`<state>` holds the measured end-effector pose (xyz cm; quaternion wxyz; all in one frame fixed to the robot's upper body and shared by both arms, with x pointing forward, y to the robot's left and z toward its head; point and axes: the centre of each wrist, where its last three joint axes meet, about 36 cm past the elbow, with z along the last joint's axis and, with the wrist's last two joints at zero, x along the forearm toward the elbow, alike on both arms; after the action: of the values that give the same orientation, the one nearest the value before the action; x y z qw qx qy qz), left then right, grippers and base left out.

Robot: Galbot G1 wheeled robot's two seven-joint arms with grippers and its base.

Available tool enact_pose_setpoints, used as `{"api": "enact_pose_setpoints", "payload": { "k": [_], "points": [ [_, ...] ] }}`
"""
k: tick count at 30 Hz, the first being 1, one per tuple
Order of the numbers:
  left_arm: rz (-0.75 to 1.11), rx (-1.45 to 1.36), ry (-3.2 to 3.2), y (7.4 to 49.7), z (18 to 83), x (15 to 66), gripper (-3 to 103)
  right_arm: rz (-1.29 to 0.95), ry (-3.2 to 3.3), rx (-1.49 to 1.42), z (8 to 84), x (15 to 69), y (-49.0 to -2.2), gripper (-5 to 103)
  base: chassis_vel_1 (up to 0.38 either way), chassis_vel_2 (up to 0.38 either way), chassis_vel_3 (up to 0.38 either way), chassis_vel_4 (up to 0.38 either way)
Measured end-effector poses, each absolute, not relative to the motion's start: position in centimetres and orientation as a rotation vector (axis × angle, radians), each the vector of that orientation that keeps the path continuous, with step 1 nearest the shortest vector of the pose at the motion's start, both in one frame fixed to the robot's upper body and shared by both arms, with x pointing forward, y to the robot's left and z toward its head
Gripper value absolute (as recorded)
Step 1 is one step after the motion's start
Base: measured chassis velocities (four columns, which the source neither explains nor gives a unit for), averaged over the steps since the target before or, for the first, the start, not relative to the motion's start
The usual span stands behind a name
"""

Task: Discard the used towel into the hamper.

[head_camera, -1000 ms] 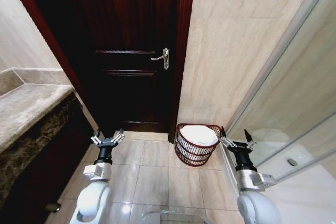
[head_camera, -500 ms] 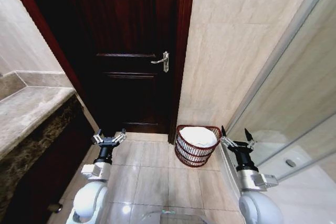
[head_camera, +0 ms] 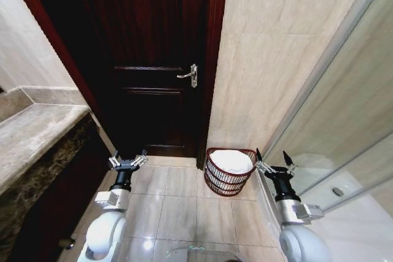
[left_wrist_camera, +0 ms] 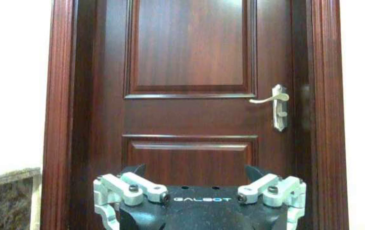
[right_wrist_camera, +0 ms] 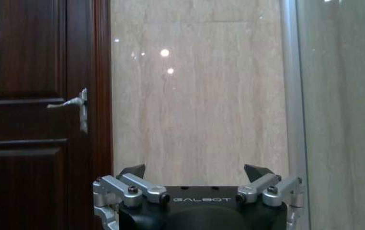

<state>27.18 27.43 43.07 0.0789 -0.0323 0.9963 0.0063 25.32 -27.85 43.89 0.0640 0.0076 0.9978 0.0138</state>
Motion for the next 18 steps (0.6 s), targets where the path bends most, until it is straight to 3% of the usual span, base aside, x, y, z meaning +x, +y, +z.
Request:
{"api": "enact_pose_setpoints", "payload": {
  "k": [18],
  "points": [
    [0.008, -0.086, 2.987, 27.08, 43.14, 27.12, 100, 0.049, 3.021, -0.015, 44.14, 26.00, -27.98, 100, 0.000, 0.000, 0.000, 0.000]
  ]
}}
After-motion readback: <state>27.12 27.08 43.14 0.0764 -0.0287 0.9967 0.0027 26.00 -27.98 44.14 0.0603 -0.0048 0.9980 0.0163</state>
